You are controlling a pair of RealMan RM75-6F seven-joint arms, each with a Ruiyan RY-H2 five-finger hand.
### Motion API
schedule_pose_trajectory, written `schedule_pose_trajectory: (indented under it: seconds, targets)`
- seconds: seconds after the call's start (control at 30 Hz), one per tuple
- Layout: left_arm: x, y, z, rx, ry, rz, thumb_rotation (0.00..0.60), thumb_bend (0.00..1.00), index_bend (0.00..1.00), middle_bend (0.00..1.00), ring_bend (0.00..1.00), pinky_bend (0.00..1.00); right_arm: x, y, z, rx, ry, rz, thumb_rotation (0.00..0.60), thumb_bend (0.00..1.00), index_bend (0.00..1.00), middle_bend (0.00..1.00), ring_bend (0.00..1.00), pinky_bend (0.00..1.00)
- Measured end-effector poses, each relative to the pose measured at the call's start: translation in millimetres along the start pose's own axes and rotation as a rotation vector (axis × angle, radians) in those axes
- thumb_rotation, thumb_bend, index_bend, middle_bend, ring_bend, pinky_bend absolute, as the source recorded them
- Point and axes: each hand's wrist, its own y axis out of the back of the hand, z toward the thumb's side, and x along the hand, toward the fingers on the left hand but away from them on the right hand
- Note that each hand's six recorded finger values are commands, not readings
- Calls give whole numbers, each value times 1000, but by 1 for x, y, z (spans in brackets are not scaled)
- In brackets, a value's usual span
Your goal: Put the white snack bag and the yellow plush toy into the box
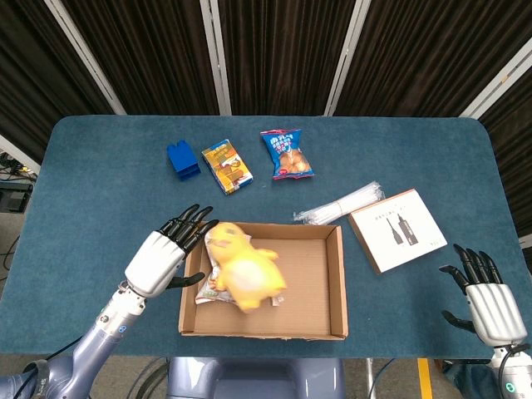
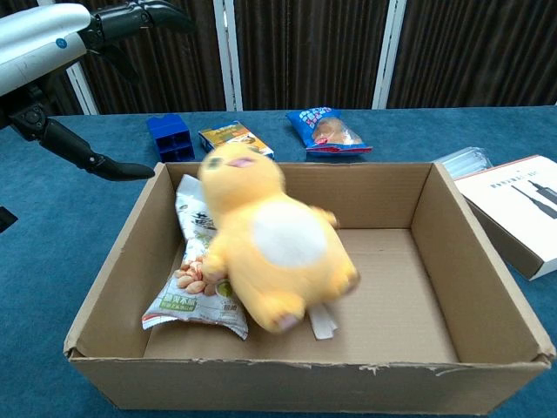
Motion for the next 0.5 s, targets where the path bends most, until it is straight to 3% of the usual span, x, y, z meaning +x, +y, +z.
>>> schedule_pose_trajectory:
  seconds: [0.3,0.5]
  targets:
    - [-13,8,-14,46,24,-22,600,0,77,0,0,272,0,1,-1,-2,-3,-1,600,0,279,12,0,0]
    - [-59,25,-54,193,156,-39,600,25,91,0,0,273,0,1,0,-2,1,-4,600,0,278,12,0,0]
